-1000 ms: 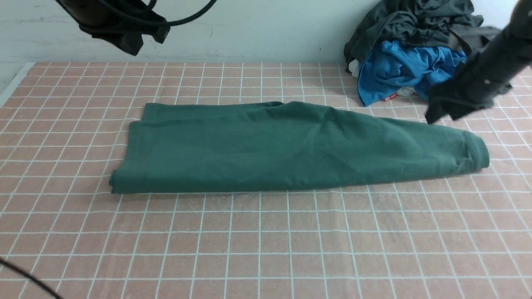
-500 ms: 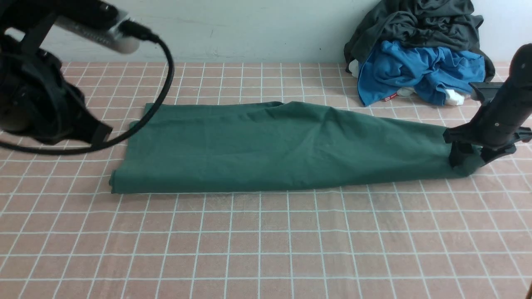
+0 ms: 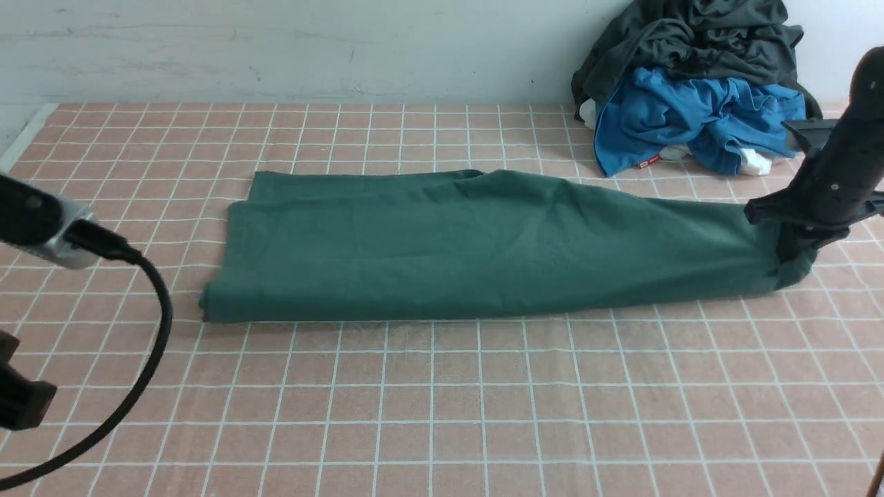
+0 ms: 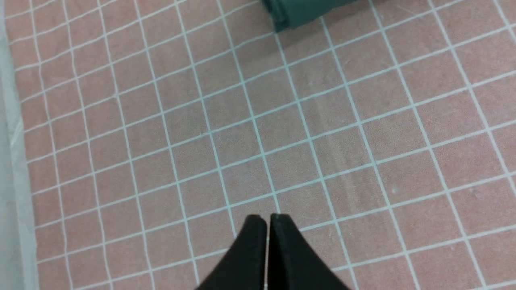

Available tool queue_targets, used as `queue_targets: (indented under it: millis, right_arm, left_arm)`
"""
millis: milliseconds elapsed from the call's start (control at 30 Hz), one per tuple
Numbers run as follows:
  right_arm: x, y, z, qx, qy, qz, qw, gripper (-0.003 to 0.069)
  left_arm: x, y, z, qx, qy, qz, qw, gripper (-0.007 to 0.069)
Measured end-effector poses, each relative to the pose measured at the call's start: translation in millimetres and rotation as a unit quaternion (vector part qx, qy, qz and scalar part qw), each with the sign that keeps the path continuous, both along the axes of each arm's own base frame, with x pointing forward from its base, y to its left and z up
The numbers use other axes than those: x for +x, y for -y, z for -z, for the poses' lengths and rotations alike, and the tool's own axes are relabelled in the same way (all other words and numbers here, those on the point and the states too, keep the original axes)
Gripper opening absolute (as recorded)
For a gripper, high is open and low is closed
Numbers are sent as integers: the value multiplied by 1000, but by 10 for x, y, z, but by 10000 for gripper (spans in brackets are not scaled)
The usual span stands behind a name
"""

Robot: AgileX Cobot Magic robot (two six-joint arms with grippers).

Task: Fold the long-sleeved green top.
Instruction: Use the right arm to drag the right edge of the fabric to the left and folds it over the left edge

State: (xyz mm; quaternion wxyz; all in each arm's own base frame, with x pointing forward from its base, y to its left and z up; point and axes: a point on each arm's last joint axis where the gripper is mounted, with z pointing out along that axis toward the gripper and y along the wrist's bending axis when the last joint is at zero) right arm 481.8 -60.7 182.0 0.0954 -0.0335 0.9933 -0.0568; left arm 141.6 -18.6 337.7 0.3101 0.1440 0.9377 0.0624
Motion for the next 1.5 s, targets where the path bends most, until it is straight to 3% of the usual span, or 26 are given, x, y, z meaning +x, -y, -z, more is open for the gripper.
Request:
queue_targets:
  millis: [100,233,333,400,467,633,833,867,933,1000,1100,1133,1200,1267,1367,1467,1500]
  right_arm:
    - [-13,136,-340,-77,36,14,996,10]
    - [-99,130,-840,-96,91,30,991,10]
    - [-243,-216,-1410,-56,158,17,986,10]
    - [-281,-380,-1526,-35,173,4,984,10]
    - [-365,-932,-1687,41,191,-44,980,10]
    - [-513,-2138,-1565,164,171,-180,955,10]
    - [-559,-3110,-1126,211,189,-257,924,17]
    - [-567,-3361,-907,217,190,-271,918,35]
    - [-579,-3498,-789,220,193,-278,915,54]
    - [-613,-3814,-551,237,215,-288,902,133]
    - [-632,-3959,-508,247,244,-292,891,225]
    - [-639,-4014,-534,252,264,-293,884,301]
    - [-636,-4011,-625,250,283,-298,877,369]
    - [-630,-3956,-686,229,289,-312,876,397]
    - [-641,-3844,-753,185,274,-334,883,395]
    - [-642,-3722,-635,139,221,-336,905,333]
    - [-637,-3716,-533,133,200,-327,914,281]
  left_arm:
    - [-107,-30,27,-7,14,-9,1000,-7]
    - [-134,-32,86,-14,44,-4,999,-7]
    - [-61,9,222,-35,83,1,996,-7]
    - [-45,20,264,-45,92,-1,995,-7]
    - [-33,36,327,-62,95,-8,994,-7]
    - [-30,49,346,-76,96,-13,992,-7]
    - [-30,56,346,-82,96,-14,992,-7]
    - [-29,57,344,-83,97,-14,992,-7]
    - [-28,57,345,-83,98,-14,992,-7]
    - [-22,60,340,-85,102,-13,991,-7]
    - [-22,62,340,-86,102,-13,991,-7]
    - [-22,62,340,-86,102,-13,991,-7]
    - [-23,62,341,-86,101,-13,991,-7]
    - [-25,61,343,-86,100,-13,991,-7]
    - [-35,58,341,-85,99,-14,991,-7]
    - [-68,54,321,-91,105,-14,990,-7]
    - [-86,53,308,-94,109,-14,989,-7]
